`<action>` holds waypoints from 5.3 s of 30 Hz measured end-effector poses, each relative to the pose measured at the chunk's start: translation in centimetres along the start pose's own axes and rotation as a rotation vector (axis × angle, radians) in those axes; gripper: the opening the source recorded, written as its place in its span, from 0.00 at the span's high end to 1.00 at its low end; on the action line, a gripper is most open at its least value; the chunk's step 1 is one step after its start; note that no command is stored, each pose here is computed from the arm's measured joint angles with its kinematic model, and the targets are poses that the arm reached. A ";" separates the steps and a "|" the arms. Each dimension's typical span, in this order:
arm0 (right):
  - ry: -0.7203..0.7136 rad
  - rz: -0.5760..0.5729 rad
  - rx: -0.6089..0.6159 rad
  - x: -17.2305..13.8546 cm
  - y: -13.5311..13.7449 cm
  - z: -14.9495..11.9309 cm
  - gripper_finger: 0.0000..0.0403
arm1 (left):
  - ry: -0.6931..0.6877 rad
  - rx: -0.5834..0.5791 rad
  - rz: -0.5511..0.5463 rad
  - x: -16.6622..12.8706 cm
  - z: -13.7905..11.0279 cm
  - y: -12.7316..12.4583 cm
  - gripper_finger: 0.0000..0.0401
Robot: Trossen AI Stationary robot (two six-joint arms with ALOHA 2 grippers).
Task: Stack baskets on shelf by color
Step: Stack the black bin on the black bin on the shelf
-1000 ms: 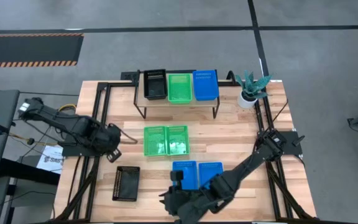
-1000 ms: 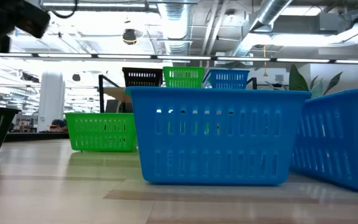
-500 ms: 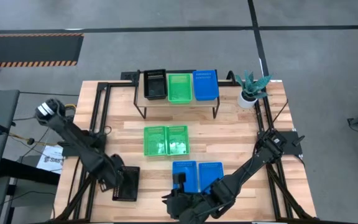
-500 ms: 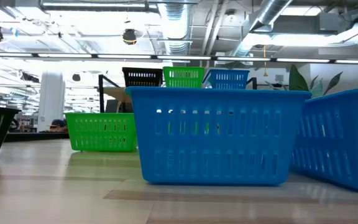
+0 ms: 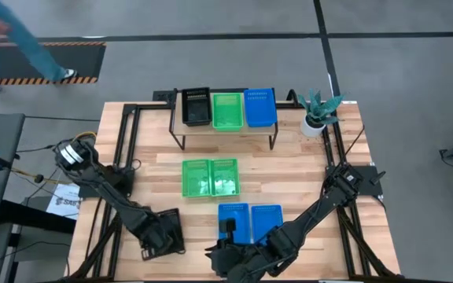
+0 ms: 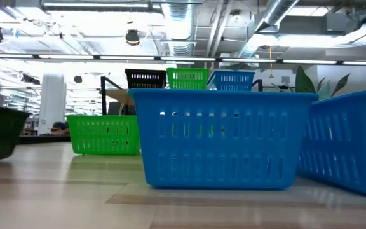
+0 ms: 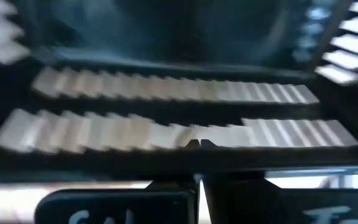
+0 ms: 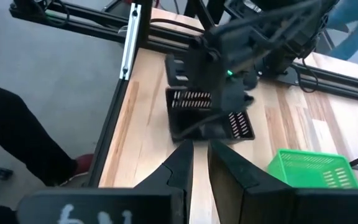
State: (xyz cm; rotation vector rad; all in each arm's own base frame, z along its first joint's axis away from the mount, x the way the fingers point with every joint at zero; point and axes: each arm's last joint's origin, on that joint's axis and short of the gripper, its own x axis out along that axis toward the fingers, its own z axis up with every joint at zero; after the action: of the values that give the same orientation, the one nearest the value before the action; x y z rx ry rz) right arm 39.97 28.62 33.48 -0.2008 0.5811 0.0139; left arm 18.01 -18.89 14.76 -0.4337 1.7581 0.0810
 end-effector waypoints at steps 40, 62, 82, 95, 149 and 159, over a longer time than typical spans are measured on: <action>0.240 0.146 0.014 16.4 -2.1 -8.0 0.49 | -0.846 0.151 0.048 -18.9 -7.3 -0.9 0.96; 0.312 0.168 0.024 16.7 -3.4 -8.4 0.53 | -1.396 0.120 -0.085 -21.7 -13.8 4.6 0.57; 0.311 0.168 0.017 16.8 -3.4 -8.5 0.54 | -1.406 0.071 -0.071 -20.5 -13.5 4.9 0.57; 0.309 0.187 0.013 17.6 -3.1 -9.7 0.58 | -1.406 0.062 -0.079 -20.5 -13.5 4.9 0.57; 0.291 -0.253 -0.295 6.6 -41.1 -3.3 0.96 | -1.606 0.093 -0.029 -25.9 -14.2 13.3 0.57; 0.330 -0.232 -0.266 7.5 -41.8 -4.5 0.94 | -1.604 0.104 -0.007 -25.8 -14.2 13.6 0.57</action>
State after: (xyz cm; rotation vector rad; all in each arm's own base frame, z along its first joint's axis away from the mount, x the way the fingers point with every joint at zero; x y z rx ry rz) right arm 46.74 -13.53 33.39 -0.5348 0.8819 -0.1699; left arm 4.68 -4.06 40.38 -0.1592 0.1771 0.2456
